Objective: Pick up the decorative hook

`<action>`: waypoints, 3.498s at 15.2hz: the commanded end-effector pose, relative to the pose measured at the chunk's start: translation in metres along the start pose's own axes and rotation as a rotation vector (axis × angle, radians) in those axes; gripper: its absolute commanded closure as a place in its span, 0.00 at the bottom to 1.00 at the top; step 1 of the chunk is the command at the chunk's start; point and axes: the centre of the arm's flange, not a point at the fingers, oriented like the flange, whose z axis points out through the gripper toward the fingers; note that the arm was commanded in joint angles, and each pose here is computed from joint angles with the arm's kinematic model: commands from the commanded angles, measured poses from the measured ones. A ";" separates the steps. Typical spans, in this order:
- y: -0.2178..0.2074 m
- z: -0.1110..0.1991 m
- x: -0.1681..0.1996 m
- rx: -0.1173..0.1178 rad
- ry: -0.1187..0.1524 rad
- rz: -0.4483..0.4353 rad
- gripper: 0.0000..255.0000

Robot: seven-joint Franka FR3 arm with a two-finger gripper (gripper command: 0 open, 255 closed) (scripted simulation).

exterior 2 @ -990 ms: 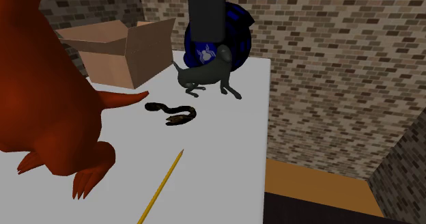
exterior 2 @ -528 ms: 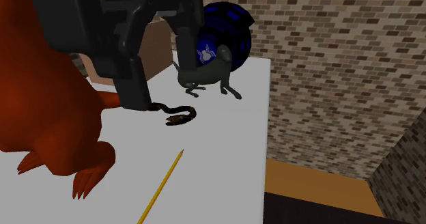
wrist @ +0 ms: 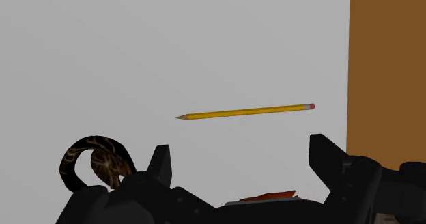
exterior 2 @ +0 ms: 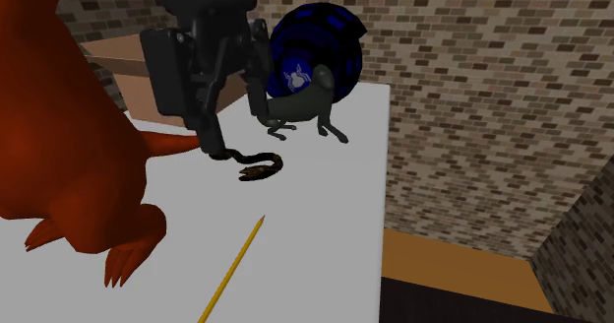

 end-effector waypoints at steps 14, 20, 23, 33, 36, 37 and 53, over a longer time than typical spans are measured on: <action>0.135 0.091 0.112 -0.037 -0.043 0.020 0.00; 0.174 0.121 0.142 -0.047 -0.054 0.026 0.00; 0.175 0.137 0.144 -0.047 -0.054 0.026 0.00; 0.175 0.155 0.145 -0.047 -0.054 0.026 1.00; 0.173 0.154 0.145 -0.047 -0.055 0.026 1.00; 0.175 0.154 0.144 -0.047 -0.054 0.026 1.00; 0.173 0.077 0.139 -0.047 -0.054 0.026 1.00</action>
